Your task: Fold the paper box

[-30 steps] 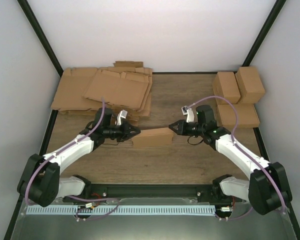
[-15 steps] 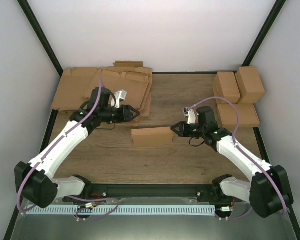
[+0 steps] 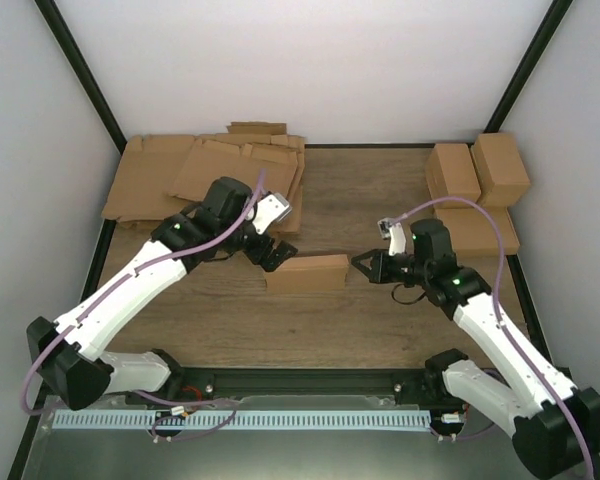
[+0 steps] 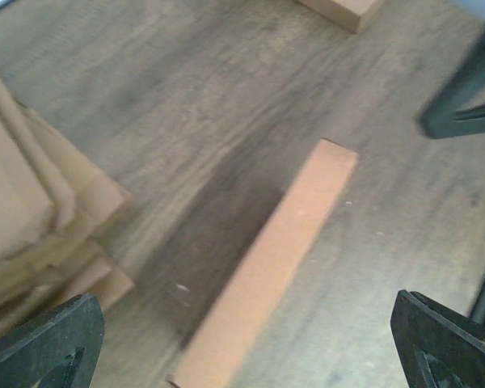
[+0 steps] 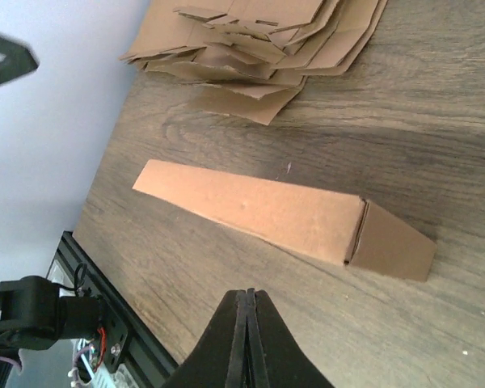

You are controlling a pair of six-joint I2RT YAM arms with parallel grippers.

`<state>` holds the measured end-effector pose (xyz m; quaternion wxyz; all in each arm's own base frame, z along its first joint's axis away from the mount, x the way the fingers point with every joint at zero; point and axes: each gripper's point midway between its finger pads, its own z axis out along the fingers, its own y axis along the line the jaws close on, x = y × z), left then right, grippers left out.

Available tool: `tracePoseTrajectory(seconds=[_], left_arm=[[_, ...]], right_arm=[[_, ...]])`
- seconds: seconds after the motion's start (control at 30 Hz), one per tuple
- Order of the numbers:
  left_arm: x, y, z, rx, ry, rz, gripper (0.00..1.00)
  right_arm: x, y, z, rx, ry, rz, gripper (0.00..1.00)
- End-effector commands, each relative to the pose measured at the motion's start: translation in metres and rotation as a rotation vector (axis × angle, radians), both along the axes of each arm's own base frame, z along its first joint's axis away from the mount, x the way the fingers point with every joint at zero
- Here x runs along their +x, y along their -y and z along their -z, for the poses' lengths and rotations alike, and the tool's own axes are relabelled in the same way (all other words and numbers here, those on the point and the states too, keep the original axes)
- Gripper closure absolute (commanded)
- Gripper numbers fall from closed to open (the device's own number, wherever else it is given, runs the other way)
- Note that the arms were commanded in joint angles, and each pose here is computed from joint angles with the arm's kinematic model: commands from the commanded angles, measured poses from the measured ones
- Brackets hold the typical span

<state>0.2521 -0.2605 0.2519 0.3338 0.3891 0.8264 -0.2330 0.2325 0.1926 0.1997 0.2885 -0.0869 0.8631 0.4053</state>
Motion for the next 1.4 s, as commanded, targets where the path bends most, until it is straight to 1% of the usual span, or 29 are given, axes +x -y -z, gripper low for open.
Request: tracePoseTrajectory(seconds=[0.0,0.1,0.2,0.3,0.43,0.57,0.63,0.7,0.77,0.87,1.1,1.27,1.37], left_arm=[[0.03,-0.009,0.008,0.181,0.117,0.001,0.0],[0.027,0.002,0.027,0.235,0.076,0.085,0.0],[0.016,0.013,0.049,0.292,0.012,0.2,0.0],[0.025,0.014,0.071,0.385,-0.027,0.194,0.0],[0.031,0.018,0.084,0.443,-0.024,0.2,0.0],[0.026,0.029,0.092,0.456,-0.002,0.247,0.0],[0.018,0.033,0.098,0.458,-0.004,0.3,0.0],[0.013,0.033,0.107,0.49,-0.002,0.337,0.0],[0.017,0.029,0.115,0.53,0.016,0.324,0.02],[0.025,0.023,0.118,0.567,0.045,0.296,0.08],[0.025,0.029,0.113,0.544,0.067,0.308,0.22],[0.024,0.036,0.105,0.555,0.101,0.319,0.42],[0.021,0.04,0.097,0.588,0.156,0.311,0.46]], right_arm=[[-0.015,0.009,-0.039,0.022,0.074,0.02,0.99],[-0.024,0.018,-0.05,0.024,0.105,0.05,0.99],[-0.03,0.022,-0.047,0.005,0.095,0.055,0.99],[-0.036,0.024,-0.04,-0.004,0.076,0.048,0.99],[-0.042,0.026,-0.039,0.0,0.075,0.051,0.99],[-0.045,0.032,-0.041,-0.01,0.085,0.074,0.99],[-0.047,0.033,-0.041,-0.013,0.087,0.078,0.99],[-0.048,0.033,-0.042,-0.01,0.088,0.076,0.99],[-0.049,0.033,-0.042,-0.01,0.088,0.073,0.99],[-0.049,0.034,-0.044,-0.009,0.094,0.076,0.99],[-0.048,0.034,-0.041,-0.02,0.091,0.076,0.99],[-0.048,0.035,-0.043,-0.022,0.095,0.082,0.99],[-0.047,0.039,-0.05,-0.033,0.112,0.103,0.99]])
